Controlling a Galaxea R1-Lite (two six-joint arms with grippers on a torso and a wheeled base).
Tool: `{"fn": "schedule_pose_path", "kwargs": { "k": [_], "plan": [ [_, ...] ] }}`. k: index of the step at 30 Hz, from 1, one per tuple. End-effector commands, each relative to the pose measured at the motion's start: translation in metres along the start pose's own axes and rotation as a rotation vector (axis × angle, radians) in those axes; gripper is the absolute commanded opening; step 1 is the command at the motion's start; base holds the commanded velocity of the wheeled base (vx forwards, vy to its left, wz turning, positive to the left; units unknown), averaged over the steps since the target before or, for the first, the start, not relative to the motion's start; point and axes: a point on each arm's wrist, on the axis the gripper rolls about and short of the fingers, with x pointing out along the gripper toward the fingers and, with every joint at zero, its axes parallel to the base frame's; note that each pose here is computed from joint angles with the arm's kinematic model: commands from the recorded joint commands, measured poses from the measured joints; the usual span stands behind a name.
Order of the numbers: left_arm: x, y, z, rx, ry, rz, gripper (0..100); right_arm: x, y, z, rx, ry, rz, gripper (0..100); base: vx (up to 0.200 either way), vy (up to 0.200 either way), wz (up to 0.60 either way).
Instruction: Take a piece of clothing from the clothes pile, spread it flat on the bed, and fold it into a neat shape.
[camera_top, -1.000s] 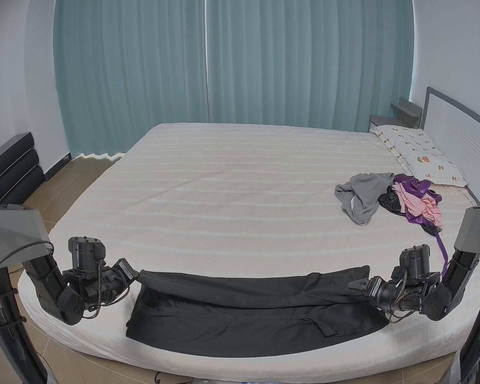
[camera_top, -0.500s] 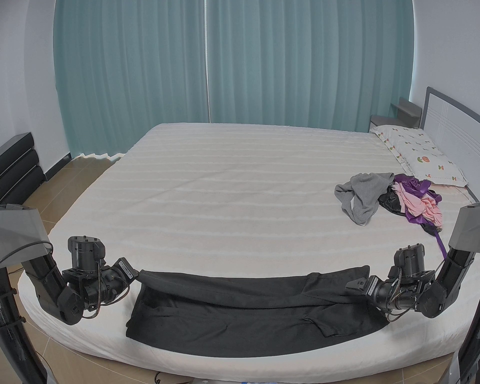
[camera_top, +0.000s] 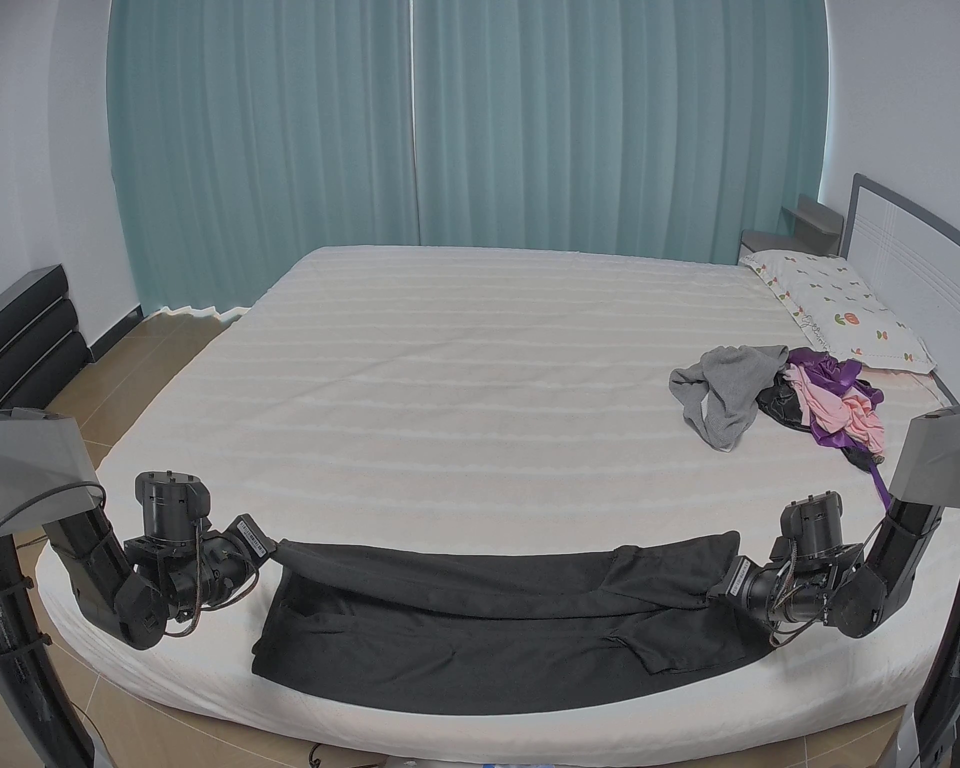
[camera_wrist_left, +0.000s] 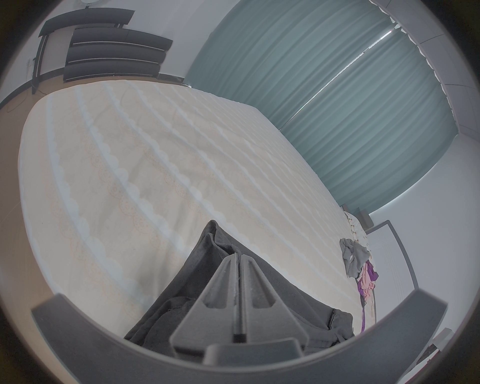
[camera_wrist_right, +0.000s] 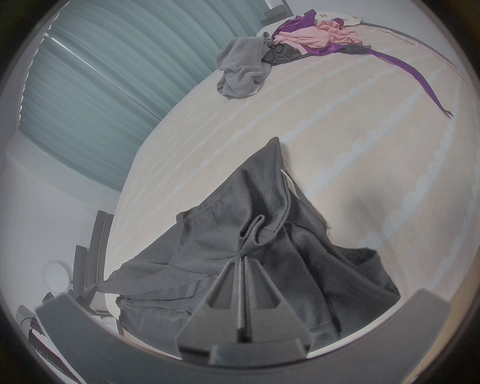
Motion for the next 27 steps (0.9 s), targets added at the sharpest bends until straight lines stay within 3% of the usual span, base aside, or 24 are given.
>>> {"fn": "schedule_pose_path", "kwargs": {
  "k": [1, 10, 21, 24, 27],
  "plan": [
    [0.001, 0.0, 0.0, 0.0, -0.002, 0.001, 0, -0.005, 0.002, 0.004, 0.002, -0.022, 0.014, 0, 0.0, 0.0, 0.0],
    [0.0, -0.002, 0.004, -0.001, -0.02, -0.007, 0, -0.016, 0.01, 0.02, 0.011, -0.094, 0.062, 0, 0.0, 0.0, 0.0],
    [-0.002, -0.005, 0.007, 0.001, -0.033, -0.022, 0, -0.016, 0.015, 0.025, 0.006, -0.112, 0.083, 0, 0.0, 0.0, 0.0],
    [0.005, -0.014, 0.016, -0.001, -0.062, -0.054, 0, -0.009, 0.023, 0.036, 0.002, -0.143, 0.108, 0, 0.0, 0.0, 0.0],
    [0.013, -0.026, 0.035, -0.016, -0.132, -0.107, 0, -0.006, 0.04, 0.061, 0.033, -0.233, 0.17, 0, 0.0, 0.0, 0.0]
  ]
}}
